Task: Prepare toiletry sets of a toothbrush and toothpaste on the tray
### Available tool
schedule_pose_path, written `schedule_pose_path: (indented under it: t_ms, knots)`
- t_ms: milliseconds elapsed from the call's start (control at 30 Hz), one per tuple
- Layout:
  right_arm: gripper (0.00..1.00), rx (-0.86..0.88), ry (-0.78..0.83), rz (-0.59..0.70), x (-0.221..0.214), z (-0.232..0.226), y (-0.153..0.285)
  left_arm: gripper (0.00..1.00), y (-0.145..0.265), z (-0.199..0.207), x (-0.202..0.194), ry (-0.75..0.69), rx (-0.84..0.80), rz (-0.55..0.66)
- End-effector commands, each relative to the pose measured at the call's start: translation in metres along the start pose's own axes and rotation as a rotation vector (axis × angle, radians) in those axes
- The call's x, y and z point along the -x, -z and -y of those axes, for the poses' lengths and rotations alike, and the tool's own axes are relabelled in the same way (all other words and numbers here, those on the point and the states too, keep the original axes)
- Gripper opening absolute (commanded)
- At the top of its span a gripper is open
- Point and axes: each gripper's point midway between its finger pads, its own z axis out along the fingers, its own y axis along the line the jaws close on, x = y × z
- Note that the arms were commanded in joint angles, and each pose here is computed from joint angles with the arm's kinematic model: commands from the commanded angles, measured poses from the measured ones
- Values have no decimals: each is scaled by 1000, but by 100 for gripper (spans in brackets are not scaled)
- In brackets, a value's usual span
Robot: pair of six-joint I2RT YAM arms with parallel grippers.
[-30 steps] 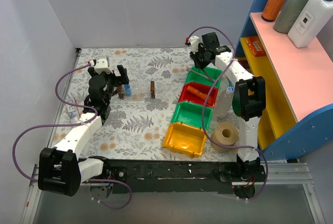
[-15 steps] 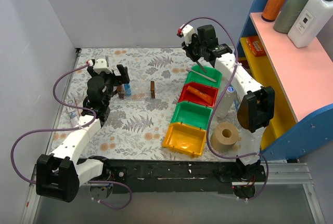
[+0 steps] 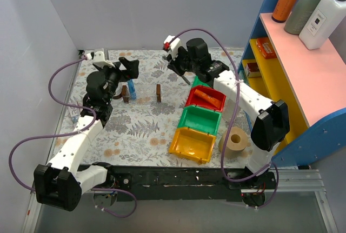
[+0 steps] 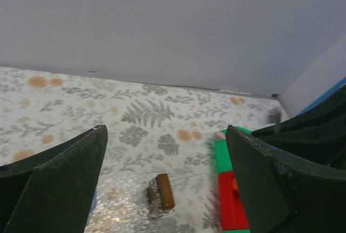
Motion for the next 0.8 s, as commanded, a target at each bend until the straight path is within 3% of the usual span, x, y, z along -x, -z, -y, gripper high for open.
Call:
schedule_pose_path:
  t_ms: [0,200,500,767]
  knots:
    - [1,48,-25,176,49,-27,8,89,-5,49,10,206,-152,-77]
    - [1,113,-76,196,46,-52,7,87,-14,74,-6,322,-199,-155]
    - [1,114,-70,217,42,-61,15,86,-22,102,-49,369,-261,-287]
    - [1,126,-59,216,38,-65,15,71,-27,114,-56,359,-279,-306]
